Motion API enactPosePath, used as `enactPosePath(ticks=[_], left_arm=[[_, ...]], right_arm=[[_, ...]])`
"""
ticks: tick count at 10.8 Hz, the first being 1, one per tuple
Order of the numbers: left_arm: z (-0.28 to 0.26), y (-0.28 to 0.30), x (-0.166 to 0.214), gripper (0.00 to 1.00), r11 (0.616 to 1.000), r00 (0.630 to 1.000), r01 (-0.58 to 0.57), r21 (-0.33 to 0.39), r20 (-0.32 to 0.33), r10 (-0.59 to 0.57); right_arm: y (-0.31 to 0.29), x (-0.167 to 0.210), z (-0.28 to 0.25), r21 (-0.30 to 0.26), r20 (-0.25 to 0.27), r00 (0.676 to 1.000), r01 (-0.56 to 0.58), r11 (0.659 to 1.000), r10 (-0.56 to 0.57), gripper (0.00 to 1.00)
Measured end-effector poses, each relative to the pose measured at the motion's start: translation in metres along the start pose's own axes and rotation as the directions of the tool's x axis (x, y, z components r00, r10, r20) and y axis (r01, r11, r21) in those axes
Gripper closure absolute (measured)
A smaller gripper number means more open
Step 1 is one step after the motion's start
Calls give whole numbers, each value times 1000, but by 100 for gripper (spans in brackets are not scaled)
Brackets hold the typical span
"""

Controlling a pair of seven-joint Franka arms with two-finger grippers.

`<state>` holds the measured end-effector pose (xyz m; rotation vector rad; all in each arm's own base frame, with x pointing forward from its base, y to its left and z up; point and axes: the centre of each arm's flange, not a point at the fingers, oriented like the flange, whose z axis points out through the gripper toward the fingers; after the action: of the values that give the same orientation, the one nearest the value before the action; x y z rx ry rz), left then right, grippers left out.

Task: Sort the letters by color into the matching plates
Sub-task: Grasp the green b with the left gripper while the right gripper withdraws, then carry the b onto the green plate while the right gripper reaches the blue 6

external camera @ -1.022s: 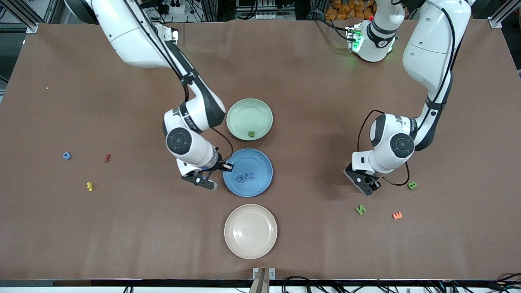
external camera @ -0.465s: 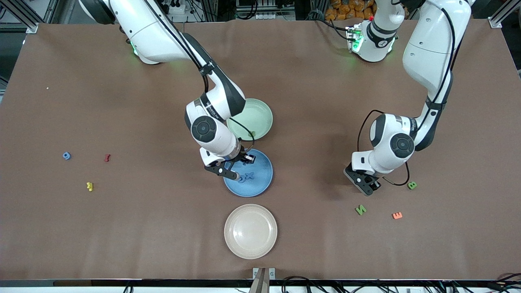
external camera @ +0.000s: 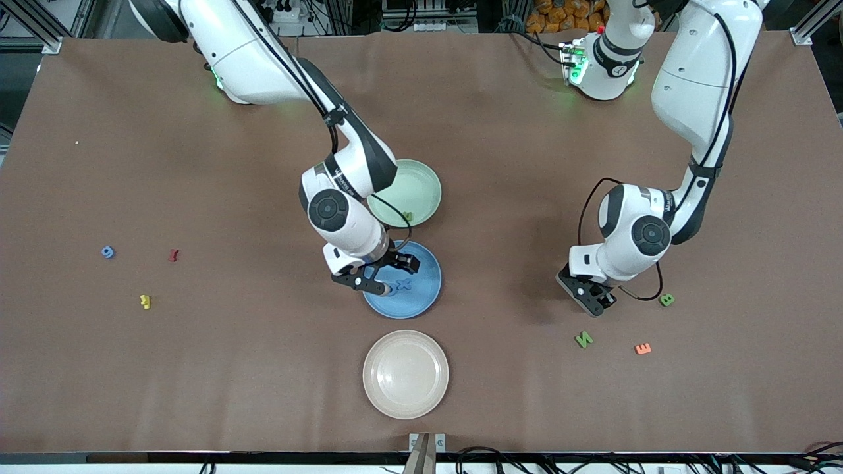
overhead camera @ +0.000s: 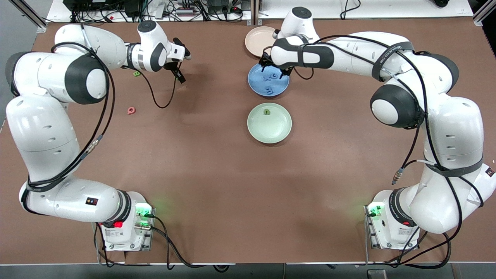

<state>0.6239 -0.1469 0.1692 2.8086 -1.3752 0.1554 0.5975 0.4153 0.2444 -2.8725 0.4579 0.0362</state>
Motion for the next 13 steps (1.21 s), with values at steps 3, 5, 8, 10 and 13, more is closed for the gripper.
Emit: enactPosePath(ticks=[3,5,8,10,13], left_arm=[[-1,1,3,66,1000,1000,-3,-1,-3,3],[-6,3,9,66,1000,1000,4,-6,-4,-4],[-18,17,26,66,999,999,37,-13,-5,-37],[-21,39,42,66,997,997,78,-21,-2,-78],[-28,93,77,66,986,986,164,-34,6,-164]], right_arm=[[35,43,-19,-33,8,999,53,998,-52,0],[65,77,-44,-76,-25,997,71,995,-73,0],[111,116,-75,-122,-26,993,114,986,-118,0],[159,147,-101,-138,1,989,149,979,-150,0],[248,187,-129,-145,59,970,243,959,-237,0]])
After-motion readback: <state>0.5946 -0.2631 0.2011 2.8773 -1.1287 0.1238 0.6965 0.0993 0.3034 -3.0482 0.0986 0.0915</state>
